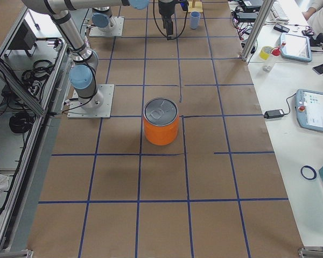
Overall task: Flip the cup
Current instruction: 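Release the upright cup and raise the left gripper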
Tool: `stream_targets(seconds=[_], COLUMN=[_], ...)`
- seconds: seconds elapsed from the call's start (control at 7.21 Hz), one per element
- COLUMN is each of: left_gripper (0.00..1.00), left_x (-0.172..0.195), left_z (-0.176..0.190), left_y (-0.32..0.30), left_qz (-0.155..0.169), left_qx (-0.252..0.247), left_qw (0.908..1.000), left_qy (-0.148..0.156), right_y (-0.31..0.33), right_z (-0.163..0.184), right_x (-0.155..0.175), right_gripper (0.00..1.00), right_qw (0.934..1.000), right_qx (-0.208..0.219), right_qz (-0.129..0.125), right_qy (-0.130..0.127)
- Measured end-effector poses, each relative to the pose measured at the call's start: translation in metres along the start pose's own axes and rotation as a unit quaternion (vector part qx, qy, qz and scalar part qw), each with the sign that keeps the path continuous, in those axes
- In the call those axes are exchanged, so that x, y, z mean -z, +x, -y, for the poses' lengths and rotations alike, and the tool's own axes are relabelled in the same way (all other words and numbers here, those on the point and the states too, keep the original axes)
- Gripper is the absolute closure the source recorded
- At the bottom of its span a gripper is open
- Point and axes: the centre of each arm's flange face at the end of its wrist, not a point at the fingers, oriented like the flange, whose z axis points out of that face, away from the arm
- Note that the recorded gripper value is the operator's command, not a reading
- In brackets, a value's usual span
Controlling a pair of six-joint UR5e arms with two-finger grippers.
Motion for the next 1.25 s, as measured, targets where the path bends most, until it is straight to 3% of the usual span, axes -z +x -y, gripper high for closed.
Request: stream_targets(seconds=[0.28,0.69,1.25], left_gripper=[0.0,0.0,0.0], left_x=[0.039,0.026,0.027], left_z=[-0.038,-0.059,-0.063], left_y=[0.022,0.033,0.04], left_qz=[0.003,0.01,-0.015], left_qx=[0.034,0.083,0.104], left_qw=[0.9994,0.9963,0.9941], left_qy=[0.006,-0.019,-0.027], right_y=[0.003,0.003,0.004], right_z=[-0.001,0.0,0.003], right_x=[0.001,-0.001,-0.003], right_gripper=[0.0,0.0,0.0], right_qw=[0.9999,0.9997,0.9997], right_qx=[-0.008,-0.021,-0.023], right_qz=[-0.013,-0.009,-0.007], right_qy=[-0.002,-0.001,0.008])
